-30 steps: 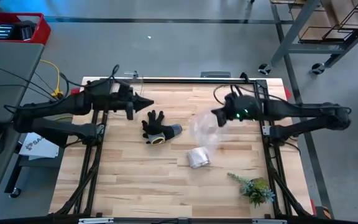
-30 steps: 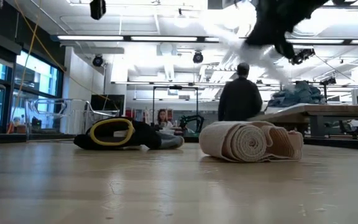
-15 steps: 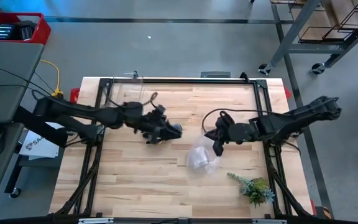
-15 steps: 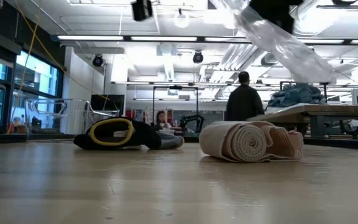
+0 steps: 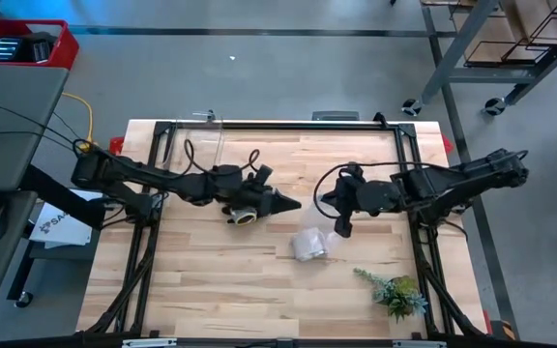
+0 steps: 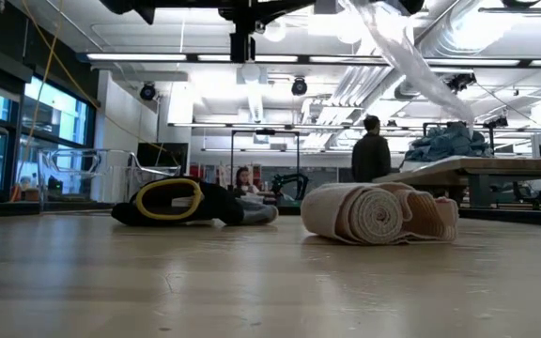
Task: Roll bandage
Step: Put the white-brown bandage into the transparent zip bag
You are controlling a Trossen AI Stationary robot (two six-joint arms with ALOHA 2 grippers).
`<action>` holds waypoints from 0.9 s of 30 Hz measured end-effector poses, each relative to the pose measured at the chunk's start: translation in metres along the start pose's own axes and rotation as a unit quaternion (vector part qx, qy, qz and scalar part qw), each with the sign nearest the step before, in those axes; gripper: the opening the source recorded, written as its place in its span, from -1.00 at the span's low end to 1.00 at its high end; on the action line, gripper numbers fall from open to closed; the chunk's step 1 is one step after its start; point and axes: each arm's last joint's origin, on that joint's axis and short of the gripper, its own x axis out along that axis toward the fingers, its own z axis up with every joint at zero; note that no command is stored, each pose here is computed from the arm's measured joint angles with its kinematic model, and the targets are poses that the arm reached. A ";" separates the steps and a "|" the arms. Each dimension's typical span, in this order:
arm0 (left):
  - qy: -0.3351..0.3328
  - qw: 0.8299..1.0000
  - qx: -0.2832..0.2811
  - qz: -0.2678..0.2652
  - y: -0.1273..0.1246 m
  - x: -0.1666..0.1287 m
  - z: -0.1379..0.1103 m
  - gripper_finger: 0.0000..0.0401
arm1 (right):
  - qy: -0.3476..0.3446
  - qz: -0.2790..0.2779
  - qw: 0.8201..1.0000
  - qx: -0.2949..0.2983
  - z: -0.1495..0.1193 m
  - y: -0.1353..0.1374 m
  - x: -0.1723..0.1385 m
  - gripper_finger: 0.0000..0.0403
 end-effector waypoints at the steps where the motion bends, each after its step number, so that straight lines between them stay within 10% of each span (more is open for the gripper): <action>1: 0.000 1.000 0.002 0.002 0.000 0.000 0.000 -0.03 | 0.001 -0.001 1.000 -0.002 0.000 -0.001 0.000 -1.00; 15: 0.000 0.968 0.185 0.172 -0.040 0.006 0.002 -0.09 | 0.021 0.004 1.000 0.022 0.003 -0.020 0.012 -1.00; 27: 0.024 0.956 0.191 0.221 -0.038 0.005 -0.004 -0.09 | 0.029 -0.009 0.999 0.042 0.005 -0.032 0.018 -1.00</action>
